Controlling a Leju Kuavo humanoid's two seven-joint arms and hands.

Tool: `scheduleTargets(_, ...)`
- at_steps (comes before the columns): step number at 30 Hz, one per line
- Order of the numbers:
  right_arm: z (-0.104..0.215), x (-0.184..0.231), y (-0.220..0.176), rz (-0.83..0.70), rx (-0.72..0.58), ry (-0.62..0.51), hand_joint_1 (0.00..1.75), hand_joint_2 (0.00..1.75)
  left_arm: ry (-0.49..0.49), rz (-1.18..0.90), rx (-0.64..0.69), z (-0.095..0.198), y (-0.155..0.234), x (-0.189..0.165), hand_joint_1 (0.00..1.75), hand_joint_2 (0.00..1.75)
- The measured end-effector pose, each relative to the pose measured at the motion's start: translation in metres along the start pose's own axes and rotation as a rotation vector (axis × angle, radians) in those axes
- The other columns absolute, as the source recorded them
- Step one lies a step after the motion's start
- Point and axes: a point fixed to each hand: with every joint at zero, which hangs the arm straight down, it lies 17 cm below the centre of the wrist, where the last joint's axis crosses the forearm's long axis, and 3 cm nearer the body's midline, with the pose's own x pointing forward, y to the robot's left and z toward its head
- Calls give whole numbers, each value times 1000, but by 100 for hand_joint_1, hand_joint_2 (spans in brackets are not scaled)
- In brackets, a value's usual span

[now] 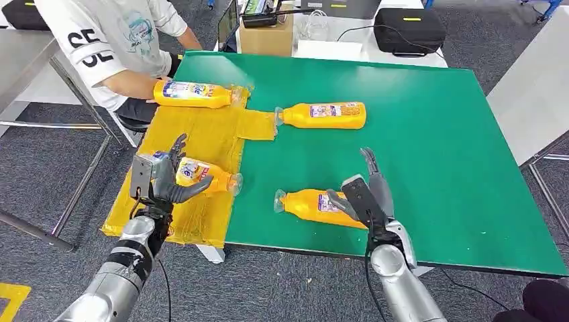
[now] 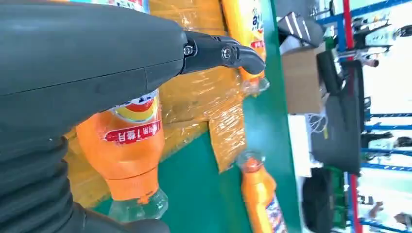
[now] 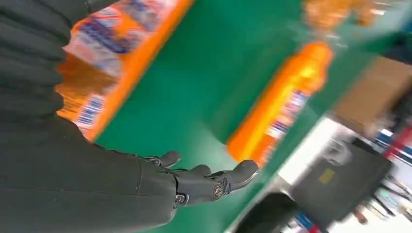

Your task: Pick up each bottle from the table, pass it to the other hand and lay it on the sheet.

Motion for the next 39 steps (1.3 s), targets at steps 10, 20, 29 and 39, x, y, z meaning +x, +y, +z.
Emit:
scheduleTargets(10,25,-68,11,158,140,138,0,175,-47,33,30,-1,1,16,0,175)
scheduleTargets(20,21,-104,9,325,400,176,175,175,-73,118,-47,-1,-19,27,0,175)
scheduleTargets(29,0,-110,-3,390,650,158,175,175,-101,241,-127,-5,-34,41,0,175)
scheduleTargets(39,-27,-104,-35,470,795,186,175,175,-104,285,-156,-16,-47,47,0,175)
